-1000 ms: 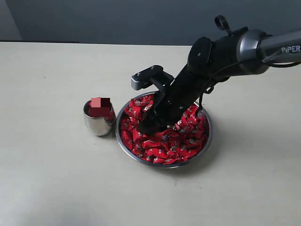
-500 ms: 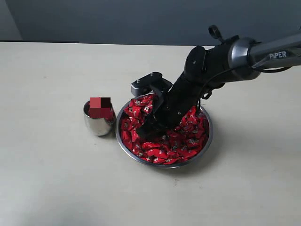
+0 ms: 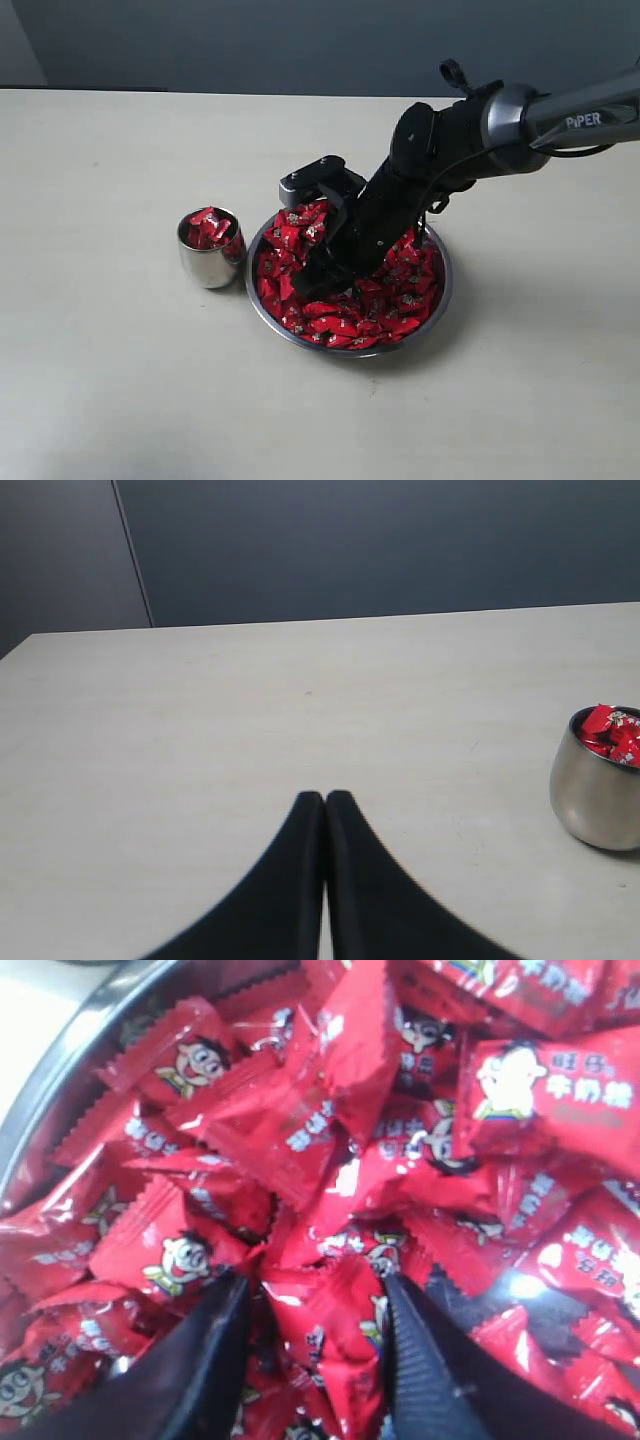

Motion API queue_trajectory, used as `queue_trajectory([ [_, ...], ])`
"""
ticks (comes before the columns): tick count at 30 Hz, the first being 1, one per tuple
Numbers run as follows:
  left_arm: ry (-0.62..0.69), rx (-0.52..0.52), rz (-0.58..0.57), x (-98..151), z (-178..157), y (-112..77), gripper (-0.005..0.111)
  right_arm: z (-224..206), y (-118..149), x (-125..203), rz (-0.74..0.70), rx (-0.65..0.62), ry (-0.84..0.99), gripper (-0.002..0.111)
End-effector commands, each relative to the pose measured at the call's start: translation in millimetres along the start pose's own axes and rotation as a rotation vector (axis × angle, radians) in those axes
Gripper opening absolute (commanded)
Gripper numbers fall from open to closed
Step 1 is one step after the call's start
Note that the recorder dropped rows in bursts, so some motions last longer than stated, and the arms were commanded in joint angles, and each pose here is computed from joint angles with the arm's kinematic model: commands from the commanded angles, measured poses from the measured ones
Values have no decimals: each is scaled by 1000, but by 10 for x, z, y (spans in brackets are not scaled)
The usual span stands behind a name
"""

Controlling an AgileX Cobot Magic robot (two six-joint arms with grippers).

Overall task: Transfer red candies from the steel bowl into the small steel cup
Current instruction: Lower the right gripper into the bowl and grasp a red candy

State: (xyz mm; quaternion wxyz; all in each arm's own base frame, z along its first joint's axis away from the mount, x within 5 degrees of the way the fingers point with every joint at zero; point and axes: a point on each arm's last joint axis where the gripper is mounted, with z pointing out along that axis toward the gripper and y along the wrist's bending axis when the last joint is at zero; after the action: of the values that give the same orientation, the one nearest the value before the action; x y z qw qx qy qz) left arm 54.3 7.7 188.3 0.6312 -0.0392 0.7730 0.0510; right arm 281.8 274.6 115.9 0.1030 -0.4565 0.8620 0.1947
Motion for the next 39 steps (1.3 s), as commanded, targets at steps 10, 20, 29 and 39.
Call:
queue_trajectory([
  [10,-2,0,-3,9,0,-1,0,4,-22,-14,-26,32,-13,34],
  [20,-2,0,-3,9,0,-1,0,3,-45,5,-56,56,9,-1],
  [29,-2,0,-3,9,0,-1,0,-44,-76,-8,-62,106,5,-1],
  [39,-2,0,-3,9,0,-1,0,-64,-83,-8,-50,120,8,-1],
])
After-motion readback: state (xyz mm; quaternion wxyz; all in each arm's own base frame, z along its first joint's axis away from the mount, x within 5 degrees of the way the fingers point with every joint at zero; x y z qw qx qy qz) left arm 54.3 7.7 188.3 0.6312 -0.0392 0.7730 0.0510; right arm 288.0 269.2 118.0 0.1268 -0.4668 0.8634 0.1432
